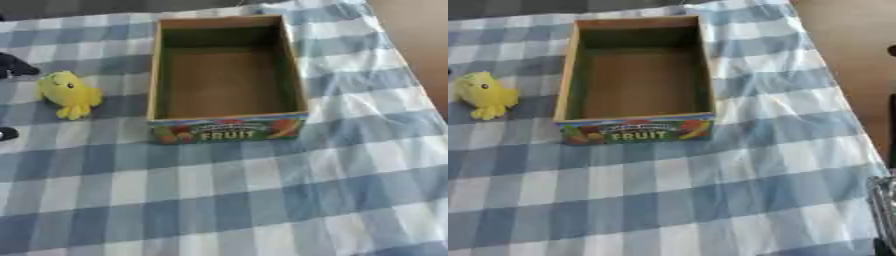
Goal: Pick up objects on the table and place them in the box.
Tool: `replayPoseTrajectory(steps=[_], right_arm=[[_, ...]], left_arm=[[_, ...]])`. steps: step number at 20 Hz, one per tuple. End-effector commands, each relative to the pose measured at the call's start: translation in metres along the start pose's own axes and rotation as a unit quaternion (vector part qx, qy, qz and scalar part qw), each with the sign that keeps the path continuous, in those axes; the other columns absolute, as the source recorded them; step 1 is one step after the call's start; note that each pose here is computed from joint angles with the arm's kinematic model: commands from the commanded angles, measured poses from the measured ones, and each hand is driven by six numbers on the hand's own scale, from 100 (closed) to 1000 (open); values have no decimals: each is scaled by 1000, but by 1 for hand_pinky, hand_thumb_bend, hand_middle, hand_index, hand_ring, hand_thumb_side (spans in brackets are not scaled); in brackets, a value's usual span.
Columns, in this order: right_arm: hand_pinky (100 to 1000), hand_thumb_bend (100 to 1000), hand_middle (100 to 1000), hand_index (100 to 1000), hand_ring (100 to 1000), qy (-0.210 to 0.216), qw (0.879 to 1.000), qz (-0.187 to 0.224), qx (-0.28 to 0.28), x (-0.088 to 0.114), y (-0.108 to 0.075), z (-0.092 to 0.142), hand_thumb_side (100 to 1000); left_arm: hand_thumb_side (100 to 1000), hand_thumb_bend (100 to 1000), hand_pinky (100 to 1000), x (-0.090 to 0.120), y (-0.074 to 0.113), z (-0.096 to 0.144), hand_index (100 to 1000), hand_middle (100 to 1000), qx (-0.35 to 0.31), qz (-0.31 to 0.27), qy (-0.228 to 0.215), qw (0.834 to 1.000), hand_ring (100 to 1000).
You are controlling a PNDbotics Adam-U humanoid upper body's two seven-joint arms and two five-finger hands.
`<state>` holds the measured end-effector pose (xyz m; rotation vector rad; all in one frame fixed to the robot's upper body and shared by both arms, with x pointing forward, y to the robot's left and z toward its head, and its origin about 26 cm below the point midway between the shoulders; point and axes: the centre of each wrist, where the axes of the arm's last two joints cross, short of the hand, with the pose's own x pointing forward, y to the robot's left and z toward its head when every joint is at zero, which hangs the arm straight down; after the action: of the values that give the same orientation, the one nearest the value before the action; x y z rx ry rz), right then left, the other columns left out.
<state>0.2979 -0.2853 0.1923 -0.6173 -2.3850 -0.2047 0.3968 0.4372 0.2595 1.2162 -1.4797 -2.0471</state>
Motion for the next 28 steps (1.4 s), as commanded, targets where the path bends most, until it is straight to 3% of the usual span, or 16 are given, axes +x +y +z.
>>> replayPoseTrajectory(steps=[1,14,20,28], right_arm=[[1000,100,561,843,901,-14,1000,-5,1,6,-1,-5,730],[1000,100,560,843,902,-15,1000,-6,7,7,0,-5,732],[1000,100,560,844,902,-18,1000,-5,6,7,-1,-6,733],[1000,100,559,844,904,-21,1000,-7,4,8,0,-7,737]], left_arm=[[369,514,892,-8,8,5,1000,838,2,-26,-6,1000,893],[348,370,873,-13,8,2,994,834,85,-32,6,996,886],[402,395,871,-17,17,3,995,828,108,-22,14,994,885],[365,405,870,-26,22,5,997,824,133,-17,31,990,885]])
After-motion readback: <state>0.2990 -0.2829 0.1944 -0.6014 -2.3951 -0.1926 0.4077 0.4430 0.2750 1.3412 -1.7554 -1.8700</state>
